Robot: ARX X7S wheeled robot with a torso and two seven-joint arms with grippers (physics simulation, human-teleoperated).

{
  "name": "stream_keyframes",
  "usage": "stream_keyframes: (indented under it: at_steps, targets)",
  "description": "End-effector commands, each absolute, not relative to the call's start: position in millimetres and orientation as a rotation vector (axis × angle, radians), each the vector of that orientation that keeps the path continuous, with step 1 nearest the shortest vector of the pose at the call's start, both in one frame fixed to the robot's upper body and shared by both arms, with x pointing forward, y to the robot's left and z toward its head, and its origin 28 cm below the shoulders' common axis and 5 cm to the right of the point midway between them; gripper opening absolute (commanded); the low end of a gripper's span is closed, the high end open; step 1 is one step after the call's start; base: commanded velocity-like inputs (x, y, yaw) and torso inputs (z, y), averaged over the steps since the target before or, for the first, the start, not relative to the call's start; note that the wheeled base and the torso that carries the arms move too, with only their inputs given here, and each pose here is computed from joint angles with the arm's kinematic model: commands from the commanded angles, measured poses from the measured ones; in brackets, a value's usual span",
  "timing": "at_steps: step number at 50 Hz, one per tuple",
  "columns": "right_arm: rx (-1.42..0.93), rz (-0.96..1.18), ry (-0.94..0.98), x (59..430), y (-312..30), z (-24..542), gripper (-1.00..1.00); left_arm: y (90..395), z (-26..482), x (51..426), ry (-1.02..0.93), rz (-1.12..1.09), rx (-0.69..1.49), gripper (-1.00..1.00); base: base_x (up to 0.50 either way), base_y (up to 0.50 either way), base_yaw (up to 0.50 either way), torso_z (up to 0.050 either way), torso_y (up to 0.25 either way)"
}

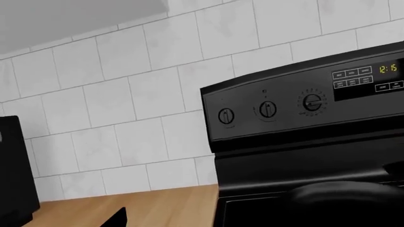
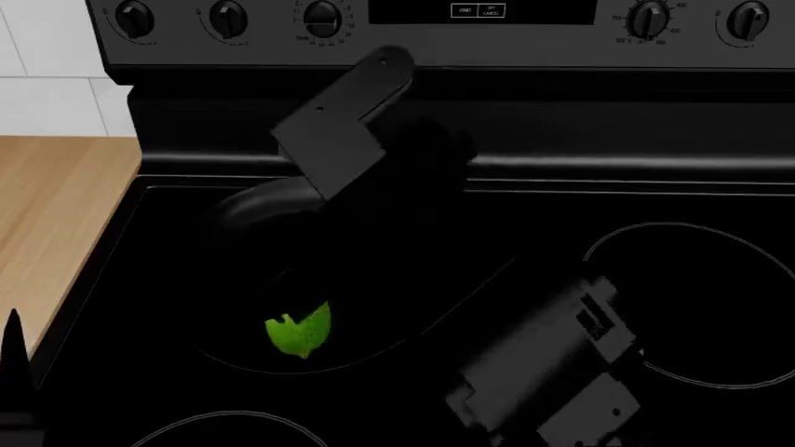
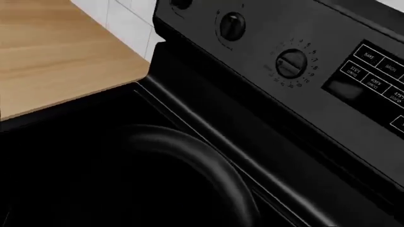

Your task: Pick the lime from the plate and place it in the pan.

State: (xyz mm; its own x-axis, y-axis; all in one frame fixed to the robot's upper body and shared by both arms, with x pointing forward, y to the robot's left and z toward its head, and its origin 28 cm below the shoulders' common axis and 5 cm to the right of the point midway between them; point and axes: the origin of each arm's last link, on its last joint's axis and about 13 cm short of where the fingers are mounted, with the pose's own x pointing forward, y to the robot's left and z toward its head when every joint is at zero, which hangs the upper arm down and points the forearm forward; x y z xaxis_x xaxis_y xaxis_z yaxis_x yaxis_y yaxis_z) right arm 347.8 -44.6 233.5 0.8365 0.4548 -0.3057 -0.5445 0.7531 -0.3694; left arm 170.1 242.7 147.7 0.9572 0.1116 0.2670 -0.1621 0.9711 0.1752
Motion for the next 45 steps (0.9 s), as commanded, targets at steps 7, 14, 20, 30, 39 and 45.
stream_keyframes:
  at_steps: [7,14,20,30,39,45]
  targets:
    - [-0.208,0.289,-0.167,271,-96,288,1.00,242,163,172,-0.303,0.095,0.203,1.00,0.00,0.00,0.00,0.000,0.000]
    - [-0.110,0.137,-0.238,237,-115,271,1.00,247,165,181,-0.310,0.086,0.213,1.00,0.00,0.00,0.00,0.000,0.000]
    - [-0.038,0.081,-0.219,228,-118,243,1.00,251,166,183,-0.315,0.089,0.201,1.00,0.00,0.00,0.00,0.000,0.000]
    - [0.111,-0.055,-0.242,200,-134,209,1.00,248,162,182,-0.315,0.091,0.136,1.00,0.00,0.00,0.00,0.000,0.000]
    - [0.217,-0.160,-0.212,192,-149,185,1.00,248,154,179,-0.299,0.102,0.100,1.00,0.00,0.00,0.00,0.000,0.000]
    - [0.249,-0.214,-0.180,191,-155,168,1.00,248,145,181,-0.280,0.110,0.058,1.00,0.00,0.00,0.00,0.000,0.000]
